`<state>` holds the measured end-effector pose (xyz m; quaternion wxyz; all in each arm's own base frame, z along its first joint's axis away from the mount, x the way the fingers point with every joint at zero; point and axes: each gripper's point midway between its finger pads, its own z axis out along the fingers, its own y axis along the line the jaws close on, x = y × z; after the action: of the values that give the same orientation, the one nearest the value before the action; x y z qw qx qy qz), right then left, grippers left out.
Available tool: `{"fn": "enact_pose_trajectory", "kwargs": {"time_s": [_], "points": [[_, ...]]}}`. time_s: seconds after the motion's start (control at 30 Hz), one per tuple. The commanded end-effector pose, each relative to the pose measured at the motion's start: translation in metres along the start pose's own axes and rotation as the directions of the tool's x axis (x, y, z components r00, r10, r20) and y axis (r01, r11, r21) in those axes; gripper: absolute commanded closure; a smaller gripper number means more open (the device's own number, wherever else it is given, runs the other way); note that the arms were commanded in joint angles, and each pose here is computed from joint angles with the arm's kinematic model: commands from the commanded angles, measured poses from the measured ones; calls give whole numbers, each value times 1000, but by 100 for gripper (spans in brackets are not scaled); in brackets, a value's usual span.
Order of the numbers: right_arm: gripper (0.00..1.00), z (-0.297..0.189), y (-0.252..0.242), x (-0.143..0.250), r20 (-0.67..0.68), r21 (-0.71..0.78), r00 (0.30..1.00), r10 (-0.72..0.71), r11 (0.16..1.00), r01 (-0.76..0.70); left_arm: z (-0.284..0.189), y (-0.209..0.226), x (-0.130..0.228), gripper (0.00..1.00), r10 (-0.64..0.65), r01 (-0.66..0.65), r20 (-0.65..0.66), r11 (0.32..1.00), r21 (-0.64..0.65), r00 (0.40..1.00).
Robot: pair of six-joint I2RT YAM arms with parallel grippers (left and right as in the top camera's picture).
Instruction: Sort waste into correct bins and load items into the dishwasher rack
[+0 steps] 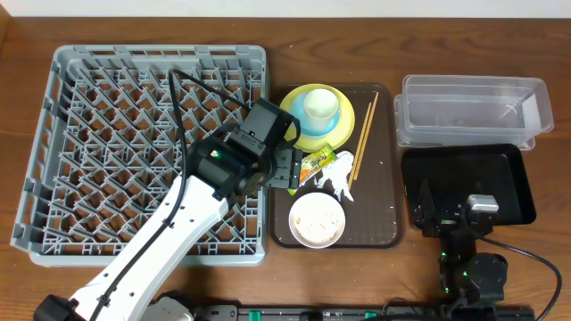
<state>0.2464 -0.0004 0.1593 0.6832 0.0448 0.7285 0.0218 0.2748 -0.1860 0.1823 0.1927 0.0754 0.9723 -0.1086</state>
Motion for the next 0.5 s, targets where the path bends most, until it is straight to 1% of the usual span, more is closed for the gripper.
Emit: {"fn": "enact_pose_trajectory", "kwargs": {"time_s": [0.0, 0.17, 0.2, 0.3, 0.37, 0.4, 0.43, 0.47], "points": [[1, 0, -3, 0, 4, 16, 1000, 12, 1000, -12, -1, 3, 1, 20, -4, 4, 2, 1000, -14, 1000], [1, 0, -3, 0, 5, 17, 1000, 13, 1000, -13, 0, 3, 1, 20, -5, 5, -1, 1000, -14, 1000], [1, 0, -3, 0, 4, 16, 1000, 13, 1000, -13, 0, 3, 2, 23, -5, 5, -4, 1000, -15, 1000], [1, 0, -3, 0, 4, 16, 1000, 13, 1000, -13, -1, 6, 8, 41, -5, 4, -27, 1000, -26, 1000], [1, 0, -3, 0, 4, 16, 1000, 13, 1000, -13, -1, 8, 13, 57, -5, 3, -49, 999, -36, 999], [1, 0, -3, 0, 4, 16, 1000, 13, 1000, -13, -1, 9, 16, 68, -6, 3, -60, 999, -41, 998], [1, 0, -3, 0, 5, 17, 1000, 13, 1000, -13, -2, 12, 21, 81, -6, 2, -79, 999, -49, 997], [1, 0, -3, 0, 5, 17, 1000, 12, 1000, -12, -3, 13, 24, 85, -7, 2, -90, 999, -53, 996]]}}
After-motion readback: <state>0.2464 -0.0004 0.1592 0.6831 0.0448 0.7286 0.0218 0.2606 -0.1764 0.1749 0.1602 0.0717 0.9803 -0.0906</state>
